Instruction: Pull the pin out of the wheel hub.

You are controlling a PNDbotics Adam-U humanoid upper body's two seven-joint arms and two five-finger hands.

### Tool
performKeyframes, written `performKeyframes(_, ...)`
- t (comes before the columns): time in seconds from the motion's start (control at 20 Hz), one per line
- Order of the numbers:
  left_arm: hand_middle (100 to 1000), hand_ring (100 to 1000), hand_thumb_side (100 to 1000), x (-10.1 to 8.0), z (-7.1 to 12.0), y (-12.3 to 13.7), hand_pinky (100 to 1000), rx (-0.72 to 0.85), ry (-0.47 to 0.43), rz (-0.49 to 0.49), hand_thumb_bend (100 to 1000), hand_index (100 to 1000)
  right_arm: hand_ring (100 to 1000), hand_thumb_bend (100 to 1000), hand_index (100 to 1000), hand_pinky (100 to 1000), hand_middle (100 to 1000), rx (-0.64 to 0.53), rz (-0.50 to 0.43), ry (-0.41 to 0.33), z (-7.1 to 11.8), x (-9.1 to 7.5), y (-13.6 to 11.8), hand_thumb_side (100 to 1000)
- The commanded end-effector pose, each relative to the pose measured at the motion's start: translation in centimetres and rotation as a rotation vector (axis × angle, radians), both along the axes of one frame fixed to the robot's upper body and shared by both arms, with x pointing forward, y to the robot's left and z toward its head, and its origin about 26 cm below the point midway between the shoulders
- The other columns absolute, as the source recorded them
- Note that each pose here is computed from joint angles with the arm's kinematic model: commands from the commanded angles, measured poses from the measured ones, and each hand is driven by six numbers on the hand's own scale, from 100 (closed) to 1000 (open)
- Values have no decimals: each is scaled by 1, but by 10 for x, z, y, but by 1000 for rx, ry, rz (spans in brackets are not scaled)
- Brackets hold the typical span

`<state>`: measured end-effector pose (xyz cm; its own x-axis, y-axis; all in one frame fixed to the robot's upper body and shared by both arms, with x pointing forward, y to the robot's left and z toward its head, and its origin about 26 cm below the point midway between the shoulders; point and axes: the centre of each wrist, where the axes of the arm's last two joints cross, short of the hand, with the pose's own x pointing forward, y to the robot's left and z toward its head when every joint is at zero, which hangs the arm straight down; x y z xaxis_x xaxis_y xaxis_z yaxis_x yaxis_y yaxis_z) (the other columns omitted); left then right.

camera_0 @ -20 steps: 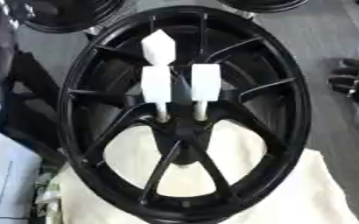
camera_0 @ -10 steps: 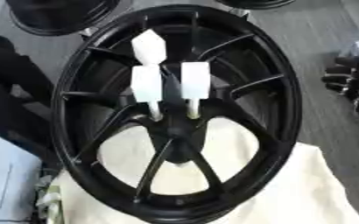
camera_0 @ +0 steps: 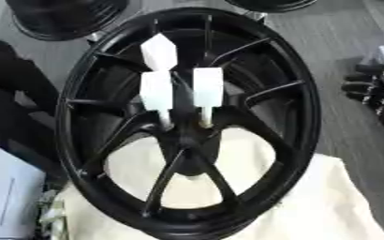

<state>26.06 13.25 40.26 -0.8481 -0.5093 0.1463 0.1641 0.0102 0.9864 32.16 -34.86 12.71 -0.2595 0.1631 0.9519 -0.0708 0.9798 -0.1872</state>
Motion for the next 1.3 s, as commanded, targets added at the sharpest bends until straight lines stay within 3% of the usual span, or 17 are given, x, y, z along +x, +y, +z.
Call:
performKeyframes(0.05,804,838,675,-7,0,-11,760,62,-3,20,100,854,768,100,833,856,722,-39,5,-34,13,-1,-4,816)
performKeyframes(0.5,722,701,597,-2,-17,-18,757,175,77,95,168,830,770,100,834,857,725,-37,2,-38,14,-1,-4,813)
performKeyframes(0.65,736,714,597,1,-23,-14,763,203,93,117,198,837,776,100,839,857,732,-25,-9,-52,16,-1,-5,809)
performKeyframes(1.3,767,708,423,13,-37,8,768,295,88,200,289,853,771,100,835,856,726,-17,-15,-67,22,-2,-4,807)
